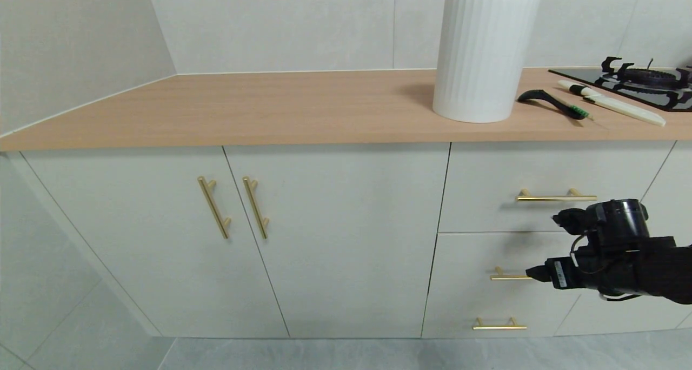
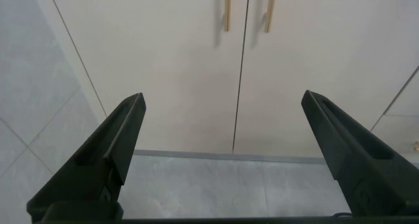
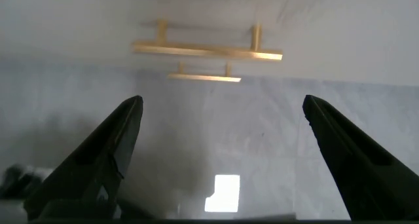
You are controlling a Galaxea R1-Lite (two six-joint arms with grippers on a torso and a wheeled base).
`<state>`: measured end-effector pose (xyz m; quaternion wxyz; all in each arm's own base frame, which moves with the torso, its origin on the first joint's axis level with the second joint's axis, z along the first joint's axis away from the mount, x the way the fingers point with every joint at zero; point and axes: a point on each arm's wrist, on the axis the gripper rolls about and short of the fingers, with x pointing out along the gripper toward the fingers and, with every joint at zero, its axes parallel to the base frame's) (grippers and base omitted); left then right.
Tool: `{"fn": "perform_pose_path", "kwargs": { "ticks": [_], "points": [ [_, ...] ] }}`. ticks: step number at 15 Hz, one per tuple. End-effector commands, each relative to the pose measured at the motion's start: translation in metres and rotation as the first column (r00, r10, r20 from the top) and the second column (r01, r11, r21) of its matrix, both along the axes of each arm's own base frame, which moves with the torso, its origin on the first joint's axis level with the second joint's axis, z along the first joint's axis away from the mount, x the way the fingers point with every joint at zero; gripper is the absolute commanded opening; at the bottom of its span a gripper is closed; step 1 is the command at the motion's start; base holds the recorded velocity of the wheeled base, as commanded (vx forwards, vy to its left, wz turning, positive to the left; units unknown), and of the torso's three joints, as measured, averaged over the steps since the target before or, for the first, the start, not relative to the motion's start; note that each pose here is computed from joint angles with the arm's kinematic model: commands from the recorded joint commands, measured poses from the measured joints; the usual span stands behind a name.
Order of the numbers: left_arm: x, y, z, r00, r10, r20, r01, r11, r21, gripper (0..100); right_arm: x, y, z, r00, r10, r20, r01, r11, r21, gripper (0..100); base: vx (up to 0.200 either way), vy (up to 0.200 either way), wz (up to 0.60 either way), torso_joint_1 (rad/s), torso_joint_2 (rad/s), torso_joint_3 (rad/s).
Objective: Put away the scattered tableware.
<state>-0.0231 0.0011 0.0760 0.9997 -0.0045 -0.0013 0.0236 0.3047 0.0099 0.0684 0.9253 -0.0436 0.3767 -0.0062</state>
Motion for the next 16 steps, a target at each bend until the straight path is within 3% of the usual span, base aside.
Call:
{"fn": "perform_pose_path", "kwargs": {
  "ticks": [1, 8, 16],
  "points": [
    [0.000, 0.000, 0.000, 1.000, 0.000, 0.001, 0.000, 1.000, 0.000, 100, 0.014, -0.004, -0.042, 0.998, -0.028, -0.060, 0.027, 0.999, -0.017, 100, 0.000, 0.000, 0.00, 0.000, 0.00, 0.000],
    [0.000, 0.000, 0.000, 1.000, 0.000, -0.001, 0.000, 1.000, 0.000, 100, 0.035, -0.009, -0.073, 0.993, -0.063, 0.101, 0.066, 0.998, -0.025, 100, 0.000, 0.000, 0.00, 0.000, 0.00, 0.000],
    [0.000, 0.000, 0.000, 1.000, 0.000, -0.001, 0.000, 1.000, 0.000, 100, 0.042, -0.009, -0.089, 0.985, -0.078, 0.151, 0.085, 0.996, -0.035, 100, 0.000, 0.000, 0.00, 0.000, 0.00, 0.000]
  ]
}}
